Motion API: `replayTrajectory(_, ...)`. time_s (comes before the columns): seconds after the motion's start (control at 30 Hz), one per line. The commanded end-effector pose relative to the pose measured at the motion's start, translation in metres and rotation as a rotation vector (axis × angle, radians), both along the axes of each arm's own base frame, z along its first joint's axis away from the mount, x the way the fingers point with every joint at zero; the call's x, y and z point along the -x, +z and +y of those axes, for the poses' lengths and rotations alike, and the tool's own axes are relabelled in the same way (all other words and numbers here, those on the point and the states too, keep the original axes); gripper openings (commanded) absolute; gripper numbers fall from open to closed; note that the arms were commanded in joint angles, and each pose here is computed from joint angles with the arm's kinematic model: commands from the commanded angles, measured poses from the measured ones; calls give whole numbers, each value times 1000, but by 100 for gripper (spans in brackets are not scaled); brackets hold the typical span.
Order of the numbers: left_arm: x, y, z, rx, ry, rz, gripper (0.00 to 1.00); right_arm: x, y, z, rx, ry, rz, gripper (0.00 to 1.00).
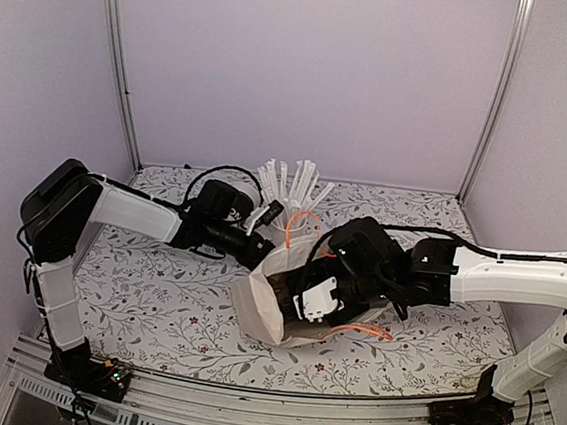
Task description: Pack the takeout coffee
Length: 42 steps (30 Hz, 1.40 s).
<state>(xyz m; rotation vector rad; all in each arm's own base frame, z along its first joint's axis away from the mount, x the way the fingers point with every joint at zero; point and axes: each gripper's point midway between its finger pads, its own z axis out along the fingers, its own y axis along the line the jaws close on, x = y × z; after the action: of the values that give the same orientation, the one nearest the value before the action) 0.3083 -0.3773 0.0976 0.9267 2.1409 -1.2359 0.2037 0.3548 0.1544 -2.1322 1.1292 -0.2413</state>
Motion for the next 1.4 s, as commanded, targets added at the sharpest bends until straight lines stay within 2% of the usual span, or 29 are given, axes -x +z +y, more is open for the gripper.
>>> replayTrajectory(0.0,10,2,-7,22,-58,4,83,-2,-5,4,6,-1,53,33)
replayTrajectory(0.23,11,-3,-7,28,-77,13,83,-1,-9,4,16,-1,106,33)
replayTrajectory(0.7,-13,-12,-16,25,-91,10,83,-9,-14,4,45,-35,252,35)
replayTrajectory(1.13,-3,-12,-13,38,-109,26,83,-1,-17,6,85,-49,404,35)
replayTrajectory(1.37,2,-7,-7,39,-94,18,84,12,-28,0,160,-61,503,35)
